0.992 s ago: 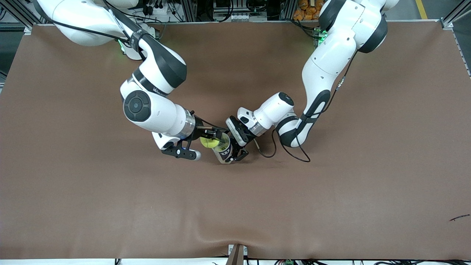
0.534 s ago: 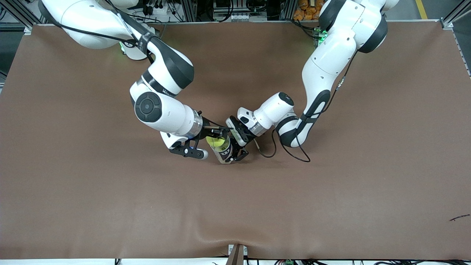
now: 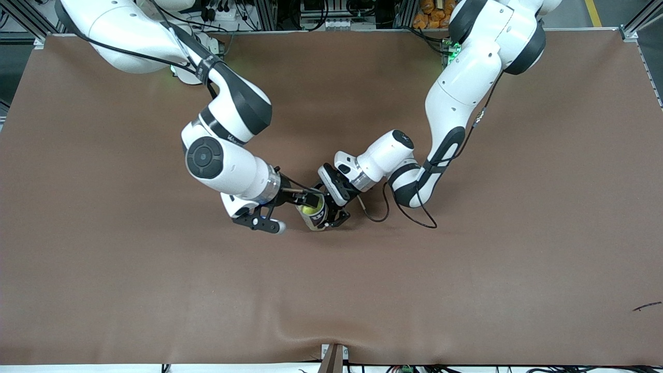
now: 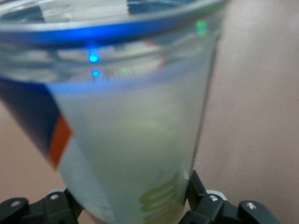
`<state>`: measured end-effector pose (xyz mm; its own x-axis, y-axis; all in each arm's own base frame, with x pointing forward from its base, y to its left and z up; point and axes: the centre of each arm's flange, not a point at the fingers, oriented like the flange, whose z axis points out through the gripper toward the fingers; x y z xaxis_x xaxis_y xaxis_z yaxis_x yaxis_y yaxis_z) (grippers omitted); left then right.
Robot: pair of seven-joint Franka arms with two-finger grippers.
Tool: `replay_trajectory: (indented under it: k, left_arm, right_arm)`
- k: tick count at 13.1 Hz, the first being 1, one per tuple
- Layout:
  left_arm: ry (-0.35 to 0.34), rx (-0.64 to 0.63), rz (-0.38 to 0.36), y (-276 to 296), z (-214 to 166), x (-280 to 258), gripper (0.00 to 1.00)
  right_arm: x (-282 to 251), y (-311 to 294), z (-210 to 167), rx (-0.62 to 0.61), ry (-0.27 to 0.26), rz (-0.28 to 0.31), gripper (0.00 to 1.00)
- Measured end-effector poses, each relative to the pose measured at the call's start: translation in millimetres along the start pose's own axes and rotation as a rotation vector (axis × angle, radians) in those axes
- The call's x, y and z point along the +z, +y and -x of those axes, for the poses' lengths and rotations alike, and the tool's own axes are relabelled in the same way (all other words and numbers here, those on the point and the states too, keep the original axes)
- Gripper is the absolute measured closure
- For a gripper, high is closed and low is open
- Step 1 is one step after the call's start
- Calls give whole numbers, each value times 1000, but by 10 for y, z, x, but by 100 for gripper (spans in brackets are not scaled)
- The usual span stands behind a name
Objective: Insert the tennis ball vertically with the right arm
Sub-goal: 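Carry the second ball with the right gripper and drop it into the tube, then open the left gripper and release the upright tube while the right gripper withdraws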
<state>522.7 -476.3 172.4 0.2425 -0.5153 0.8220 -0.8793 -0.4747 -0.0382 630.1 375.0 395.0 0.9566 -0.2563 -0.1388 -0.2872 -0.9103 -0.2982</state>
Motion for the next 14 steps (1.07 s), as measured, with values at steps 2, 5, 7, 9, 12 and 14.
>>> replay_trajectory:
  k: [2,5,7,9,12,14]
  left_arm:
    - [0,-1,0,1,-1,0,1]
    - [-2,-12,0,-3,10,-1,0]
    - [-15,-38,6,28,73,4,0]
    - [-49,-53,18,75,253,5,0]
    - [-97,-44,26,-19,542,-68,0]
    - [-122,-37,24,-175,726,-158,0]
  right_arm:
    - [-366,262,-313,-50,56,-10,0]
    - [-1100,1016,-744,-151,87,62,0]
    - [-1537,1547,-909,-184,78,115,0]
    - [-1929,1882,-897,-182,73,164,0]
    - [-2396,2164,-707,-155,99,283,0]
    - [-2609,2293,-573,-152,100,356,0]
